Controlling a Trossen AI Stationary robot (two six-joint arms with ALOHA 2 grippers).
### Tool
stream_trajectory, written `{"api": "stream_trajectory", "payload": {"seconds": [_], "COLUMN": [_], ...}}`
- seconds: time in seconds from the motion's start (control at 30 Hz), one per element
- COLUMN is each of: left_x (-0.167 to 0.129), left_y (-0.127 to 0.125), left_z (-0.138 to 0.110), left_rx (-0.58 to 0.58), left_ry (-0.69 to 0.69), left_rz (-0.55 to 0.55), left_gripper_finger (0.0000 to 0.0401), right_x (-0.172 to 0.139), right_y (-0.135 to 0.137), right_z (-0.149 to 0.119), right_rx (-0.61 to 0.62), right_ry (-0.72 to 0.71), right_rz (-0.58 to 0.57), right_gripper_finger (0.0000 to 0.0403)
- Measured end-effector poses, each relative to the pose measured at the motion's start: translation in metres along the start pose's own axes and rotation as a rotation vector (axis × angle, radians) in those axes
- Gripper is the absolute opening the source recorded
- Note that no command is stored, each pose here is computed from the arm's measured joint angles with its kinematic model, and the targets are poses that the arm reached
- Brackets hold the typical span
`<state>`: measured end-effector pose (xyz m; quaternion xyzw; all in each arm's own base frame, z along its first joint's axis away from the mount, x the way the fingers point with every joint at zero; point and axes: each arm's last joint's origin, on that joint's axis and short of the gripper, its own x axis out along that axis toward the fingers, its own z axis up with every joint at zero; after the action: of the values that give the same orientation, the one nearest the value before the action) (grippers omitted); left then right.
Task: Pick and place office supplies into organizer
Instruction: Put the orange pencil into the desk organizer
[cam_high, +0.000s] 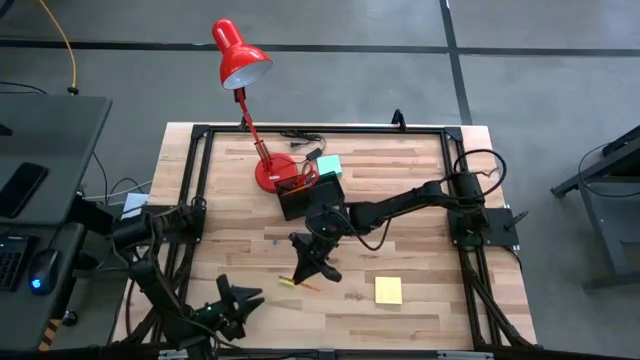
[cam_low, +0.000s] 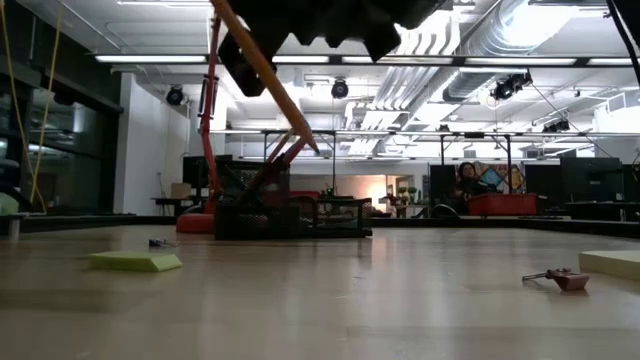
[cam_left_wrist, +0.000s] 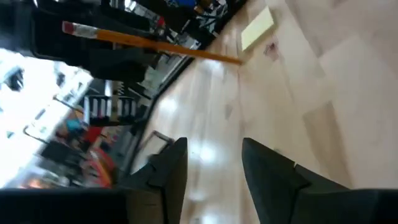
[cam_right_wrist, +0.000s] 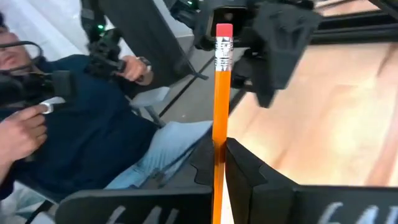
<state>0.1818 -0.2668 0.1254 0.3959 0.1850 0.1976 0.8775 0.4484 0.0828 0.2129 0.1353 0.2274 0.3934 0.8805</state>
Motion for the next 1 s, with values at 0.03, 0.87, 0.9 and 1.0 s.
{"api": "stream_trajectory", "payload": {"seconds": [0.03, 0.87, 0.9, 1.0], "left_x": [0.001, 0.0, 0.001, 0.001], "left_y": [-0.003, 0.021, 0.028, 0.04], "left_z": [0.001, -0.021, -0.031, -0.051], "left_rx": [-0.021, -0.115, -0.145, -0.145], "left_ry": [0.004, -0.8, -0.813, -0.813], "left_rz": [-0.014, -0.565, -0.546, -0.524], "left_gripper_finger": [0.0139, 0.0051, 0.0049, 0.0045], "right_x": [0.0, 0.012, 0.008, -0.01], "right_y": [0.0, 0.017, 0.015, 0.005], "right_z": [-0.001, -0.009, -0.007, 0.008], "right_rx": [0.004, -0.079, -0.105, -0.203], "right_ry": [0.005, 0.074, 0.073, 0.014], "right_rz": [-0.009, 0.015, 0.0, -0.099], "right_gripper_finger": [0.0, 0.0, 0.0, 0.0]}}
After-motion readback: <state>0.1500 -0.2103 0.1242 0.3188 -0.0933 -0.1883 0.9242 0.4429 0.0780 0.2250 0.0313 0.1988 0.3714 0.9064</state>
